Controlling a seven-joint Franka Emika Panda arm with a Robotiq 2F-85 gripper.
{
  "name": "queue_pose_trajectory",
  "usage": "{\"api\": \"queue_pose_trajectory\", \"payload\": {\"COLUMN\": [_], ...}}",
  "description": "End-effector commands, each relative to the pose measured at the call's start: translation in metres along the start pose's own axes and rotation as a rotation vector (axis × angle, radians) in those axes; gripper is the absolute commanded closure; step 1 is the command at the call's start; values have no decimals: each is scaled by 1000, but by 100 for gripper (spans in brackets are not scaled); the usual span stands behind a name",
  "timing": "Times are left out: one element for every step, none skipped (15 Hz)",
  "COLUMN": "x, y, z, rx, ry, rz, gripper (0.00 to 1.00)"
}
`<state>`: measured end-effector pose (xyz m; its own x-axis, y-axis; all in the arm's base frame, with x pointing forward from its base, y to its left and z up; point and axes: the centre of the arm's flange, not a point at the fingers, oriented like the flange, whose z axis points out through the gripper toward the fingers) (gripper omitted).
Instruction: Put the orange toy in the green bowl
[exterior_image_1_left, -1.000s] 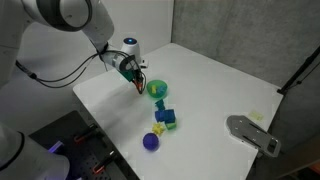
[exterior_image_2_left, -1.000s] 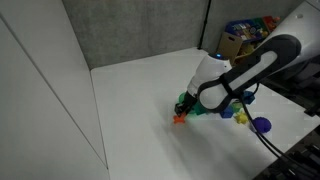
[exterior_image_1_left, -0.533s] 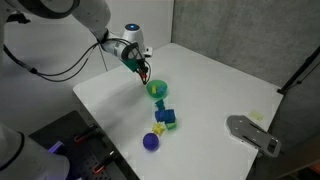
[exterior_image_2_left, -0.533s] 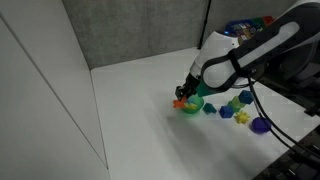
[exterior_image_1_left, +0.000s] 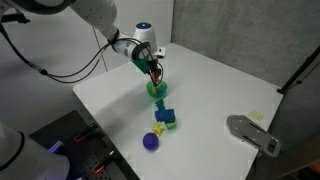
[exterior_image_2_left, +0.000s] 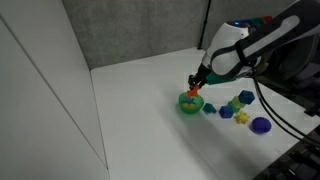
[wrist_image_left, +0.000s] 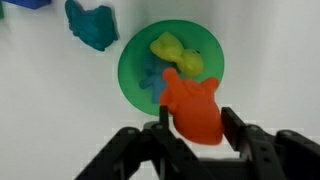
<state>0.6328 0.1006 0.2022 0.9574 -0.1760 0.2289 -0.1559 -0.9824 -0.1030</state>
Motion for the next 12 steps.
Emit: {"api": "queue_pose_trajectory", "payload": {"x": [5, 3, 1, -1, -4, -7, -11, -13, -14, -14, -14, -14], "y": [4, 5, 6, 6, 6, 6, 5, 4, 3, 4, 6, 8], "z": [0, 1, 1, 0, -3, -7, -12, -20, -26, -36, -47, -60], "rx": [-43, -45, -46, -36, -24, -12, -6, -2, -8, -6, -3, 0], "ry": [-33, -50, -68, -93, -119, -150, -174, -197, -216, -236, -256, -278], "rz": [7, 3, 2, 0, -2, -11, -16, -18, -15, -14, -9, -8], "gripper": [12, 5, 0, 0, 0, 0, 0, 0, 0, 0, 0, 0]}}
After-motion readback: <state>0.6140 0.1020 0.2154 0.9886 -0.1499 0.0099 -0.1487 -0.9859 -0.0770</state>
